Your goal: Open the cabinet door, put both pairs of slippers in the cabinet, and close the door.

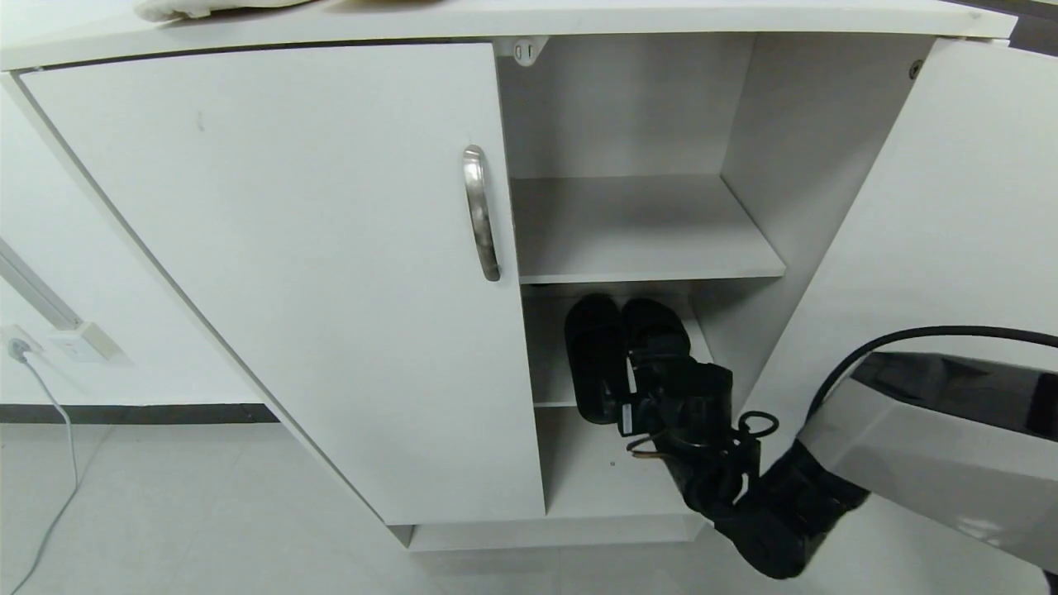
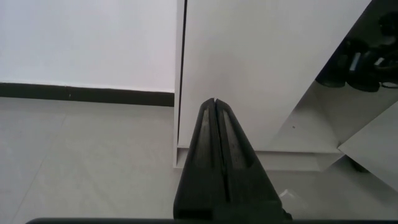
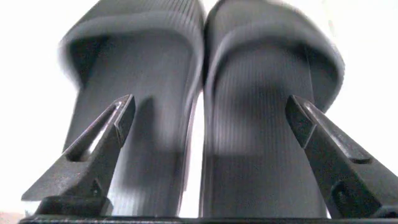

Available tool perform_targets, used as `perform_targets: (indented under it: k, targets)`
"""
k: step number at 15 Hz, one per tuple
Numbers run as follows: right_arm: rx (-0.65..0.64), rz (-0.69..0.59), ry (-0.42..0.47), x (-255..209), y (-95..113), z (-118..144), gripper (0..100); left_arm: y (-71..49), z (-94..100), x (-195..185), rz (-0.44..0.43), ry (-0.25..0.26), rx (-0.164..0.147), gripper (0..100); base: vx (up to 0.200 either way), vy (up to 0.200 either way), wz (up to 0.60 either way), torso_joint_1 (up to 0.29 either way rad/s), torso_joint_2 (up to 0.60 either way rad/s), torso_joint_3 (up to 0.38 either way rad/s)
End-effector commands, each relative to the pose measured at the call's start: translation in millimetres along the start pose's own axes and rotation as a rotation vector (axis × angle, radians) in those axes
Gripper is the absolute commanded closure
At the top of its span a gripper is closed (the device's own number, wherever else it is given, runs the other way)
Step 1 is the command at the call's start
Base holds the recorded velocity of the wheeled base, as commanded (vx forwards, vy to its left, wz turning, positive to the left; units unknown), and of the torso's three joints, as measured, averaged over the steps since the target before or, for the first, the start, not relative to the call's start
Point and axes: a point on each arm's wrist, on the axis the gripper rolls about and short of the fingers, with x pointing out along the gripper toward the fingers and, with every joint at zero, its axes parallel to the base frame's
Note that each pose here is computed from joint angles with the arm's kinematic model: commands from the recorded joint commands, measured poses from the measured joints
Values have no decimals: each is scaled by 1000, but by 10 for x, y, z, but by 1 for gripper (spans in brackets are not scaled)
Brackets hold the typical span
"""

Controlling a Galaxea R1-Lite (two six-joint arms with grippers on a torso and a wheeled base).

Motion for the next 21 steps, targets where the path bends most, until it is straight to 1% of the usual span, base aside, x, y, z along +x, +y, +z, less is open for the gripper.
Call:
perform_targets:
  k: [1, 3, 5, 12, 15, 19, 21]
  targets:
    - [25, 142, -58, -645, -4, 229, 0, 0, 1, 1, 0, 0, -1, 100, 0, 0, 0, 0, 0, 0]
    - [11, 230, -42, -975, 13, 214, 0, 0, 1, 1, 0, 0, -1, 100, 0, 0, 0, 0, 0, 0]
    - [5, 260, -38, -1100, 43, 211, 0, 0, 1, 1, 1, 0, -1, 100, 0, 0, 0, 0, 0, 0]
    - [3, 259, -35, -1087, 41, 200, 0, -1, 0, 1, -2, 2, 1, 100, -200, 0, 0, 1, 3, 4]
    - [3, 257, -31, -1079, 41, 186, 0, 0, 0, 1, 0, 2, 9, 100, 0, 0, 0, 0, 0, 0]
    - [5, 257, -32, -1079, 41, 188, 0, -1, 0, 1, -3, 2, 6, 100, 0, 0, 0, 0, 0, 0]
    - [4, 257, -31, -1079, 41, 186, 0, -1, 0, 1, -3, 2, 6, 100, 0, 0, 0, 0, 2, 137]
